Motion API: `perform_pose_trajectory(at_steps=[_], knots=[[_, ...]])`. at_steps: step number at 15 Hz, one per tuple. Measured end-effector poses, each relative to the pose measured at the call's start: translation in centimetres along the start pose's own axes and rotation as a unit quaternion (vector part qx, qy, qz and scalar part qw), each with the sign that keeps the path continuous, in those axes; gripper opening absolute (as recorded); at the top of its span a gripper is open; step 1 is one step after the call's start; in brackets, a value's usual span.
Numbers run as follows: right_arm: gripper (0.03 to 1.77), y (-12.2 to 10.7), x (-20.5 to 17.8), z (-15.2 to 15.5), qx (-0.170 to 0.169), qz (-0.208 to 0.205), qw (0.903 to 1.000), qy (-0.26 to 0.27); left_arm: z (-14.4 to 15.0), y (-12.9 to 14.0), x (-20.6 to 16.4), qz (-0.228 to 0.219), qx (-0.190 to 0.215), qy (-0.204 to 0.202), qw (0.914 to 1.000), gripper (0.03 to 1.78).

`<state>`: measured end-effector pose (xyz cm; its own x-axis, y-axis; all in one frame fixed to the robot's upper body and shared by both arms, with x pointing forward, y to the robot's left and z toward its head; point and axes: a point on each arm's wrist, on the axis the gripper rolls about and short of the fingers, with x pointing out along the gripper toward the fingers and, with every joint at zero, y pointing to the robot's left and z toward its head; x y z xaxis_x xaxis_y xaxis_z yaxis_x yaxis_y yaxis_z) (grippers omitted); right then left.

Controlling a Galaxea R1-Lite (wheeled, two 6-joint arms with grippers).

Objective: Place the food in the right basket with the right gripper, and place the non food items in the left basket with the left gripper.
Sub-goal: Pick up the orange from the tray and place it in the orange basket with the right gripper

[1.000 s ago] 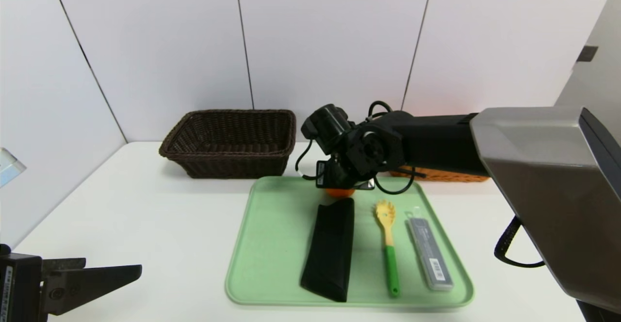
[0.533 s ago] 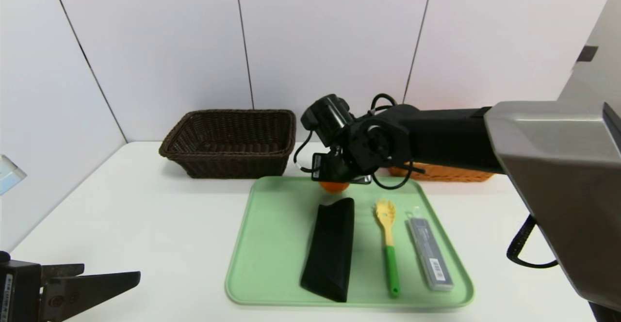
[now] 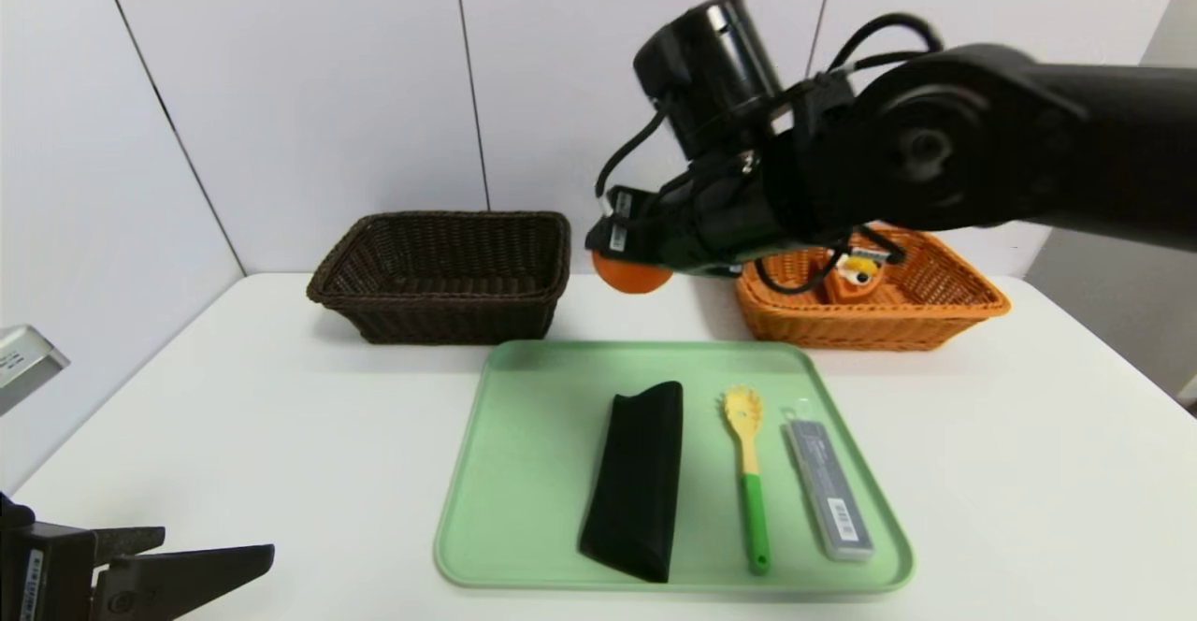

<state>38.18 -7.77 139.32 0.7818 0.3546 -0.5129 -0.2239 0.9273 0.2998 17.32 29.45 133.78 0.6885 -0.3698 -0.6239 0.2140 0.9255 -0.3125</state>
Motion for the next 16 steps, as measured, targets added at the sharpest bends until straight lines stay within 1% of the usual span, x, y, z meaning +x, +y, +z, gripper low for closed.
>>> perform_pose_trajectory(at_steps=[3, 6, 8, 10, 13, 16], knots=[[1.13, -2.9, -2.7, 3.6, -0.012, -0.014, 0.9975, -0.069, 0.1, 0.0, 0.1, -0.001, 0.004, -0.001, 1.0, 1.69], [1.13, -6.9, -4.0, 6.0, 0.007, -0.055, 0.9934, -0.101, 0.3, -0.1, -0.1, -0.003, 0.006, -0.006, 1.0, 1.69], [1.13, -9.4, -4.0, 7.0, 0.022, -0.085, 0.9899, -0.11, 0.5, -0.2, -0.2, -0.005, 0.006, -0.01, 0.9999, 1.69], [1.13, -11.6, -3.0, 7.4, 0.035, -0.113, 0.9872, -0.107, 0.7, -0.3, -0.4, -0.007, 0.006, -0.015, 0.9998, 1.69], [1.13, -14.6, 0.3, 7.2, 0.048, -0.149, 0.9841, -0.083, 0.7, -0.3, -0.4, -0.008, 0.006, -0.016, 0.9998, 1.69], [1.13, -16.3, 4.1, 6.1, 0.052, -0.171, 0.9826, -0.051, 0.7, -0.3, -0.3, -0.007, 0.006, -0.013, 0.9999, 1.69]])
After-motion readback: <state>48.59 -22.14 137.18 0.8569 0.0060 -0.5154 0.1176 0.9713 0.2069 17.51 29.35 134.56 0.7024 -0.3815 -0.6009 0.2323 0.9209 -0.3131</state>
